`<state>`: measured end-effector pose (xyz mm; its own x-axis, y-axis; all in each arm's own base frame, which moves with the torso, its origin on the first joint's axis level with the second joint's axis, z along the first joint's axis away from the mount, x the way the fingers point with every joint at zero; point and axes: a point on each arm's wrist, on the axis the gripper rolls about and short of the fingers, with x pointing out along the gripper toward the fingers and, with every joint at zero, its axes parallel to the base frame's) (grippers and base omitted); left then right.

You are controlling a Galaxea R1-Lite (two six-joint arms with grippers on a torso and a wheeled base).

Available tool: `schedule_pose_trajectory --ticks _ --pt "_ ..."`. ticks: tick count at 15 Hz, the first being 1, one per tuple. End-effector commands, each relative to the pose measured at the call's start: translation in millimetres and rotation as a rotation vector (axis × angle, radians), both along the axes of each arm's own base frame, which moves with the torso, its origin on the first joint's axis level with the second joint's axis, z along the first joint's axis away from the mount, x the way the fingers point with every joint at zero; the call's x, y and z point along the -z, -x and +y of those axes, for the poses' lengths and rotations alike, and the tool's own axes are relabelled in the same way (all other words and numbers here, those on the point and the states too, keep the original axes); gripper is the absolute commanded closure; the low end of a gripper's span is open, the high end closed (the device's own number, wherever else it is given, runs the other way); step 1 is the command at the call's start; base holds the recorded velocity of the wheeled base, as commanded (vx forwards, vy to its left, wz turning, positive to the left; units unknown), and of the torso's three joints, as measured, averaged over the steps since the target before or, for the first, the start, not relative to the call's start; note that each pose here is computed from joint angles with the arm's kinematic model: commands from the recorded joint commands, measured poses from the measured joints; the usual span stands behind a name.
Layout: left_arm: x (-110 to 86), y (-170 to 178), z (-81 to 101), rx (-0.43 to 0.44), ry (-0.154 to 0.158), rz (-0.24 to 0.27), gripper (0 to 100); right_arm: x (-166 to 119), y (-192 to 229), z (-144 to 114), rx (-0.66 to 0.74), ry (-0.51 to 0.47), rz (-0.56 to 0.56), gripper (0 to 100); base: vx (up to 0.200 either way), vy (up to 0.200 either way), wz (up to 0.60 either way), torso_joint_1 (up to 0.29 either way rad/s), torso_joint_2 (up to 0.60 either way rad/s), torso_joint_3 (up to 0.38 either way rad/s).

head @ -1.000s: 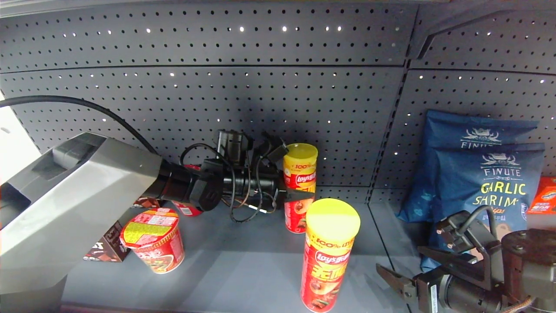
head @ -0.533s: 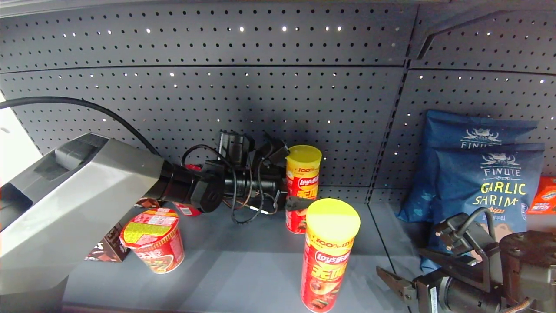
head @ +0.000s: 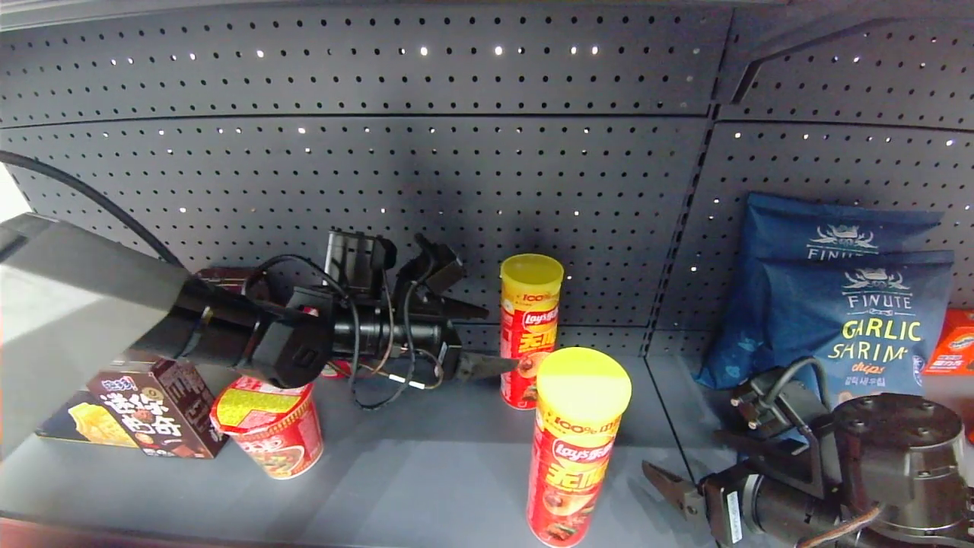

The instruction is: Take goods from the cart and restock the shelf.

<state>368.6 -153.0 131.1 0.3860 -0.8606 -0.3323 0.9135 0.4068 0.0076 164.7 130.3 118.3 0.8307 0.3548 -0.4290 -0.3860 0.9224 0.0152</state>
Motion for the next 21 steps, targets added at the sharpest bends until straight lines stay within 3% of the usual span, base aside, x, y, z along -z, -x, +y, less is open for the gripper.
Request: schedule_pose_trajectory --ticks 1,3,7,9,14,21 --pt "-26.7 22 21.6 -0.045 0.005 -0.048 0 8 -4 4 -0.004 0.028 0.029 0 0.0 0.0 0.0 0.0 0.0 0.0" --pt "-42.3 39 41.1 -0.091 0.007 -0.074 0 16 -7 9 -0.017 0.05 0.055 0 0.0 0.0 0.0 0.0 0.0 0.0" --pt "-69.3 70 58.4 -0.224 -0.019 -0.152 0 18 -10 30 -0.071 0.057 0.057 0 0.0 0.0 0.0 0.0 0.0 0.0" --pt "-78.3 85 63.9 -0.245 -0.017 -0.176 0 17 -21 41 -0.07 0.05 0.045 0 0.0 0.0 0.0 0.0 0.0 0.0" --pt "-80.0 98 75.0 -0.293 -0.027 -0.187 0 19 -19 49 -0.096 0.054 0.049 0 0.0 0.0 0.0 0.0 0.0 0.0" --pt "-81.0 98 76.7 -0.298 -0.025 -0.191 0 22 -20 56 -0.112 0.057 0.051 0 0.0 0.0 0.0 0.0 0.0 0.0"
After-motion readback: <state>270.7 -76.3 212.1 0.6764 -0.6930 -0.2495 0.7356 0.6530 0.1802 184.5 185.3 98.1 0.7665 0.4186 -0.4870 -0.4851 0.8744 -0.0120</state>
